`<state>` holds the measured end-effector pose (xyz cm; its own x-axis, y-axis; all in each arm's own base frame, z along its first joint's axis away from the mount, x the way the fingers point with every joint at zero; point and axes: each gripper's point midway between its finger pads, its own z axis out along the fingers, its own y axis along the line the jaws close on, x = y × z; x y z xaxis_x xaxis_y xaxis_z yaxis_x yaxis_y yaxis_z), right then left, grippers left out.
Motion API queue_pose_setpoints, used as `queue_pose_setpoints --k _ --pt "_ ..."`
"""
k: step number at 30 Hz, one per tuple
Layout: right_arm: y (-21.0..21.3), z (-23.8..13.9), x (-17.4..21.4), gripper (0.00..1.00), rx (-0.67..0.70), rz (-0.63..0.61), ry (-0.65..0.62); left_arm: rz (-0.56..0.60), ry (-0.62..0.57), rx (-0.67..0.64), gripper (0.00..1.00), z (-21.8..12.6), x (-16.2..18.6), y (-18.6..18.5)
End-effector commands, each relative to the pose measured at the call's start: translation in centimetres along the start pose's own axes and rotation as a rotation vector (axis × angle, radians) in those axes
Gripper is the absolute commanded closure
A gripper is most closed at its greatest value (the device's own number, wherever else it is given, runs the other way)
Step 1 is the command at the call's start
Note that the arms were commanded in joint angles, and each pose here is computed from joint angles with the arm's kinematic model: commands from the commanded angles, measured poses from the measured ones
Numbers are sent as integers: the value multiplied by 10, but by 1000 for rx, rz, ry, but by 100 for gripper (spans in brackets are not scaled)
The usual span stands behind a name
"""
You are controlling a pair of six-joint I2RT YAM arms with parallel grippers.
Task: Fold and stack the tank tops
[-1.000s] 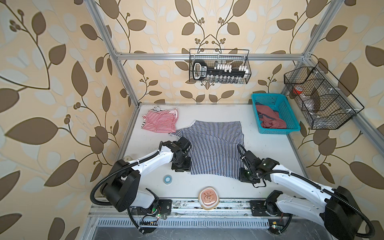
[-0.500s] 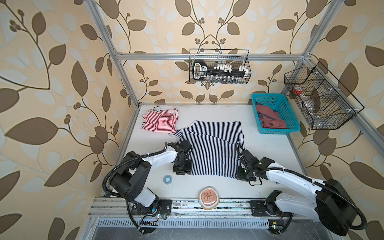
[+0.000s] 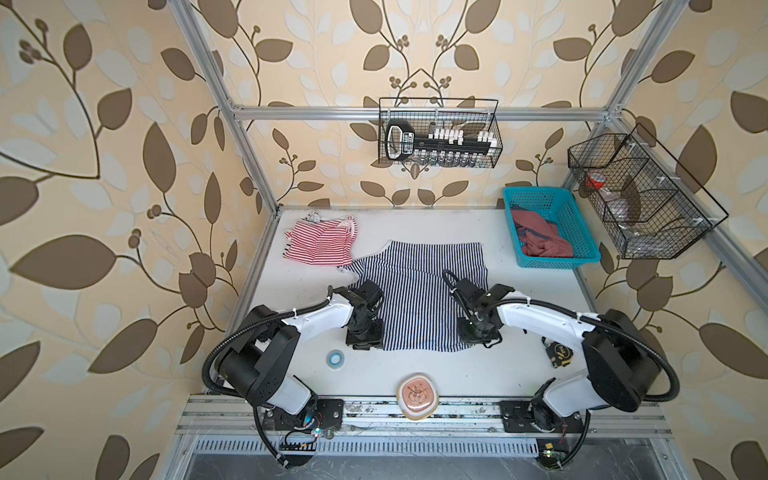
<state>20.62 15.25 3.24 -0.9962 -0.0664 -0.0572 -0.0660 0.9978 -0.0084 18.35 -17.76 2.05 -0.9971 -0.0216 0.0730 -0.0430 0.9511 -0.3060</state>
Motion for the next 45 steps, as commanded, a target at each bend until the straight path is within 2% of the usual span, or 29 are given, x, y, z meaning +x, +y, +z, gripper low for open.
queue_pose_setpoints --k 1,8,14,17,21,24,26,27,28,33,45 --pt "9 -13 -12 66 18 -67 -27 -16 0 -20 58 0 7 7" --pt "14 -40 -23 55 -24 -51 -131 -8 -1 -13 58 -1 6 4" --pt "-12 -49 2 52 -11 20 -159 -1 8 -6 58 0 6 2" --pt "-30 -47 19 58 -7 79 -155 2 15 -2 58 2 6 1" --pt "-48 -40 43 80 -3 137 -128 7 29 -1 58 4 6 1" --pt "-57 -31 56 84 5 162 -100 12 36 0 58 6 6 0" --pt "-61 -26 59 78 11 175 -83 15 38 2 58 7 6 -1" --pt "-63 -23 58 70 16 181 -76 15 42 2 58 7 6 -1" --pt "-63 -21 57 67 16 183 -76 17 43 3 58 7 5 -1" --pt "-54 -4 45 55 -33 191 -68 17 45 -2 58 6 6 -1" --pt "-41 15 20 52 -72 195 -92 19 48 -17 57 4 5 0"
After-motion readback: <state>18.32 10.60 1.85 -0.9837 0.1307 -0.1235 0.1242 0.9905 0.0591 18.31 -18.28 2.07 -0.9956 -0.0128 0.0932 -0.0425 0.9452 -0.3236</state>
